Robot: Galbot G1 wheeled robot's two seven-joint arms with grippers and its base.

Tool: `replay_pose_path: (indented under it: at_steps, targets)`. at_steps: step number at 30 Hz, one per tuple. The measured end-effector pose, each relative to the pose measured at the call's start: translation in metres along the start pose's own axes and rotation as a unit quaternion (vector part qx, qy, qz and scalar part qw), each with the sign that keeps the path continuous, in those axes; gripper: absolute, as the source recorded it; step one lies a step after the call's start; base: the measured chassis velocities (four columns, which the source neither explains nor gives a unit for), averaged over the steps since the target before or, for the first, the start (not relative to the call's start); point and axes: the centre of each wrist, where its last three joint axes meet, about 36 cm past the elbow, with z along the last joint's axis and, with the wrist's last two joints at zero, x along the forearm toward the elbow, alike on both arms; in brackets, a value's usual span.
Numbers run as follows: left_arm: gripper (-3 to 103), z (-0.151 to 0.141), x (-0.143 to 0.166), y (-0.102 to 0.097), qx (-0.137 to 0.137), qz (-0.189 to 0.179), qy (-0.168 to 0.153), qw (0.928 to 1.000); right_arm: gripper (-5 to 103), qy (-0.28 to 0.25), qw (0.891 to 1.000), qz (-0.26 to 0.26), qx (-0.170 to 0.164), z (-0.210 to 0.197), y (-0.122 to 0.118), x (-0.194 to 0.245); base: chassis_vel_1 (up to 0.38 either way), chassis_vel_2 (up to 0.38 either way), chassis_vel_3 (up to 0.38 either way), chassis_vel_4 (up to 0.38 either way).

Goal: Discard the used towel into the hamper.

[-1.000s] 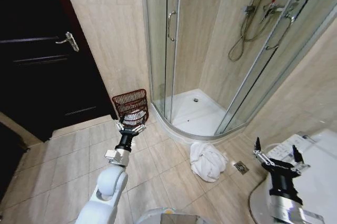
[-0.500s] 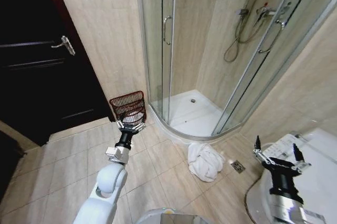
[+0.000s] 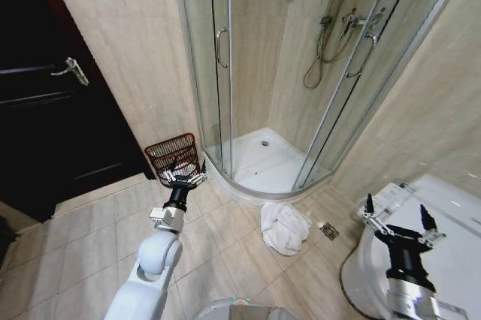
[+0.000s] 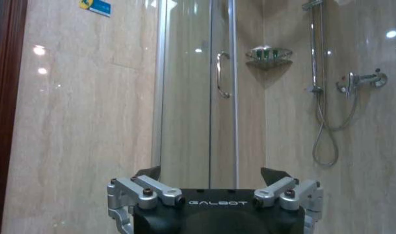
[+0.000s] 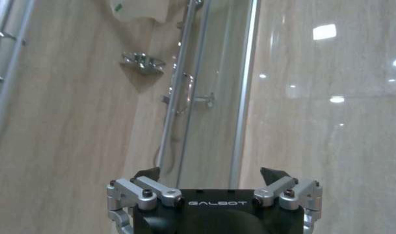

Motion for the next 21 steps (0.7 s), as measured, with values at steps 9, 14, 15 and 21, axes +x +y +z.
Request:
replay_pose_path:
  at_steps: [9, 14, 15, 21]
  targets:
    - [100, -0.014, -0.005, -0.002, -0.01, -0.018, 0.043, 0.9989, 100, 0.02, 0.995, -0.071, -0.062, 0.0, 0.001, 0.004, 0.0, 0.0, 0.0, 0.0]
    - [100, 0.0, -0.018, -0.006, -0.039, -0.027, 0.054, 0.9974, 100, 0.029, 0.99, -0.112, -0.076, 0.0, 0.011, -0.005, 0.0, 0.0, 0.0, 0.0]
    - [100, 0.006, -0.021, -0.008, -0.049, -0.03, 0.054, 0.9969, 100, 0.027, 0.989, -0.122, -0.08, 0.001, 0.015, -0.008, 0.0, 0.0, 0.0, 0.0]
    - [100, 0.031, -0.031, -0.002, -0.096, -0.039, 0.057, 0.9929, 100, 0.029, 0.986, -0.137, -0.088, 0.023, 0.026, -0.019, 0.0, 0.0, 0.0, 0.0]
